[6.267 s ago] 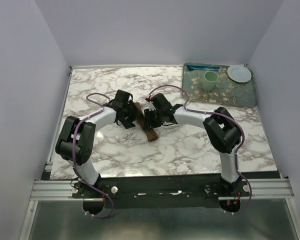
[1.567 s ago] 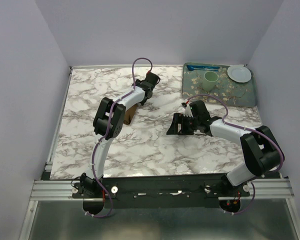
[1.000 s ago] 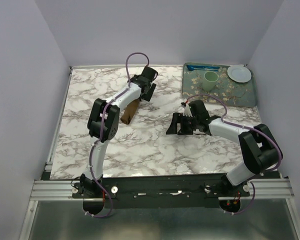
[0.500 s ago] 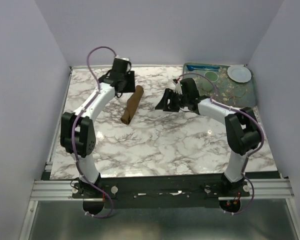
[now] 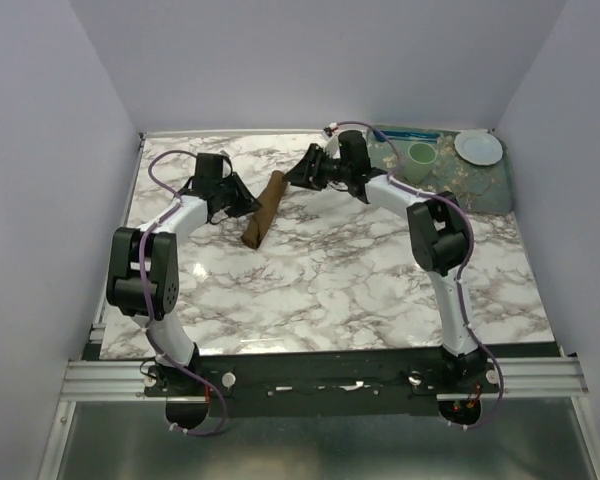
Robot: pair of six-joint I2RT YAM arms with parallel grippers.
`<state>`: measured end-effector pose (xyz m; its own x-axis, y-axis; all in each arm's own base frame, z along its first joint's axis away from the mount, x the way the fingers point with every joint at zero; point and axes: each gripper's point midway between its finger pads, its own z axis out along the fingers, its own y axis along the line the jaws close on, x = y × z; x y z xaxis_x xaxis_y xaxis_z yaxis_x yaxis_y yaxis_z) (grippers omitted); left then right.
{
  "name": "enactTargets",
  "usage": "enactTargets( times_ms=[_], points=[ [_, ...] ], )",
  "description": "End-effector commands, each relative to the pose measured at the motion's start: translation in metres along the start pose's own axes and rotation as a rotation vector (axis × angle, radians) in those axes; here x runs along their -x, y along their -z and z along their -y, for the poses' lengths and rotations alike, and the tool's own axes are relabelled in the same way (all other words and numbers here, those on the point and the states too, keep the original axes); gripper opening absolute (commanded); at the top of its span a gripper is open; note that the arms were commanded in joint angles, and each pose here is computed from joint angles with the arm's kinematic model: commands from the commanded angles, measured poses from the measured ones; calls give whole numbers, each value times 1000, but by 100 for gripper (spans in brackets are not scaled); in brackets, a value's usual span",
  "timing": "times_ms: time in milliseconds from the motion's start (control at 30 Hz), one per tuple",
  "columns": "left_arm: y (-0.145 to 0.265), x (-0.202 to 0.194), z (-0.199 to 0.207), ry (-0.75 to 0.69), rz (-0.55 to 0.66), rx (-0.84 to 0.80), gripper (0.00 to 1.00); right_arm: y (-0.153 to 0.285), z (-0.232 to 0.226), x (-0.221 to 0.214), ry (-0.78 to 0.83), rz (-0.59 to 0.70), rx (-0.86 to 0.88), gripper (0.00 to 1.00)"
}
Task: Fold the napkin, place the utensils inside, and roll it up
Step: Roll the napkin with the utensil
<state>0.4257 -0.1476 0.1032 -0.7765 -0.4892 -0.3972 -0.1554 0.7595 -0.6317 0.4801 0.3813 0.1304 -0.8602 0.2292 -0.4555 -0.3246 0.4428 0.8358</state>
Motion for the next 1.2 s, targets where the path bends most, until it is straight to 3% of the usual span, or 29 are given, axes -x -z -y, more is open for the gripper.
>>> enactTargets(
  times_ms=[0,167,267,467,1167],
  points=[
    [-8,13,20,45,15,-118,24,-28,-24,8,31,5,120,51],
    [-17,5,9,66,-16,-115,24,-61,-38,6,37,5,178,43],
    [-23,2,2,74,-33,-98,23,-73,-36,2,10,-6,180,33],
    [-31,-7,-8,84,-61,-80,23,-87,-18,-6,-60,-7,156,28],
    [-32,-16,-19,81,-93,-40,23,-104,25,-28,-177,-25,96,25]
  ],
)
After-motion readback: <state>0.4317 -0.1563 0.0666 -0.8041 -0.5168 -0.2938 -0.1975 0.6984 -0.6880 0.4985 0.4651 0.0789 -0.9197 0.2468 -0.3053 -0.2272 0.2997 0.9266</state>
